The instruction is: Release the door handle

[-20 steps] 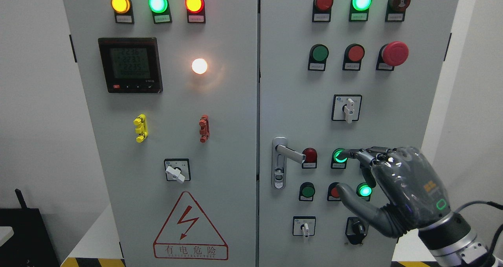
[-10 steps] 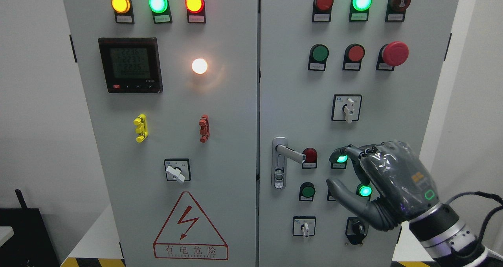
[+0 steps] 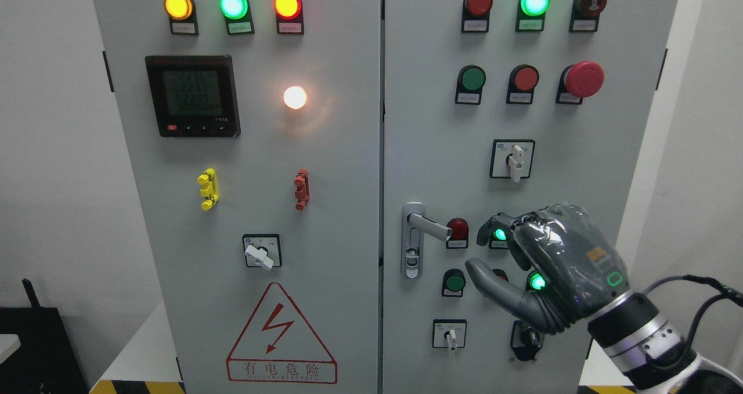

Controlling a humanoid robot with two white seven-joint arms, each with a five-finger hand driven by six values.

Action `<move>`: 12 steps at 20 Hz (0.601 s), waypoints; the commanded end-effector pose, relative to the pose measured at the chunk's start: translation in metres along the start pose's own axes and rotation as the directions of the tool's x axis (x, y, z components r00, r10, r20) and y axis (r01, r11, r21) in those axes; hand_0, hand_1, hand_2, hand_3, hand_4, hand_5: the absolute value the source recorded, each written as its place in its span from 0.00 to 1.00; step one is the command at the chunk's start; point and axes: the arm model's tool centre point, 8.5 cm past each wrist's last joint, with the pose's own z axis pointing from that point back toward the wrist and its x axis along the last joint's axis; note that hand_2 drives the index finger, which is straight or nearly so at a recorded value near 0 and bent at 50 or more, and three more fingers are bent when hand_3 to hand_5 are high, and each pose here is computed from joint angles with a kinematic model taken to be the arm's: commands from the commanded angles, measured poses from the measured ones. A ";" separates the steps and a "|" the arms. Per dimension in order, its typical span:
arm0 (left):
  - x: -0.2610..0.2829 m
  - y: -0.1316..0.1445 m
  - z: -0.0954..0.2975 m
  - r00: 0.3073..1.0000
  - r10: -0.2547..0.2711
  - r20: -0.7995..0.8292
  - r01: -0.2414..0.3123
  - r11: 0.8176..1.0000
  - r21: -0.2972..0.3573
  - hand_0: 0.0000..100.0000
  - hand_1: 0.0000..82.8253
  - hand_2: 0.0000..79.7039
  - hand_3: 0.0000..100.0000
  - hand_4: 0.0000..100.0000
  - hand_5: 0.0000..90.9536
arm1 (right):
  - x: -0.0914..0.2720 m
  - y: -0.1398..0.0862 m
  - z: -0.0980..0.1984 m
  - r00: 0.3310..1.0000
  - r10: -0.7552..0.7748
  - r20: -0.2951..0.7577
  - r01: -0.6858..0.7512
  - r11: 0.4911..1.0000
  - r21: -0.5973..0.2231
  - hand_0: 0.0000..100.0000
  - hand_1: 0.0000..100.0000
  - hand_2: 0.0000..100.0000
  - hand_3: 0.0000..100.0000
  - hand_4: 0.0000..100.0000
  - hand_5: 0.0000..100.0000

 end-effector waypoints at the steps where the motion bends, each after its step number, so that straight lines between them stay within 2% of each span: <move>1: 0.010 -0.002 -0.001 1.000 0.000 0.030 0.000 1.000 -0.005 0.12 0.47 0.00 0.00 0.00 0.00 | 0.020 0.016 -0.006 0.998 -0.056 0.020 0.055 0.998 0.020 0.41 0.02 0.52 1.00 1.00 1.00; 7: 0.010 -0.002 -0.001 1.000 0.000 0.030 0.000 1.000 -0.005 0.12 0.47 0.00 0.00 0.00 0.00 | 0.017 0.014 -0.014 0.994 -0.091 -0.065 0.093 0.995 0.023 0.41 0.03 0.52 1.00 1.00 1.00; 12: 0.010 -0.002 -0.001 1.000 0.002 0.030 -0.002 1.000 -0.005 0.12 0.47 0.00 0.00 0.00 0.00 | 0.017 0.013 -0.016 0.994 -0.087 -0.070 0.088 0.996 0.019 0.41 0.04 0.50 1.00 1.00 1.00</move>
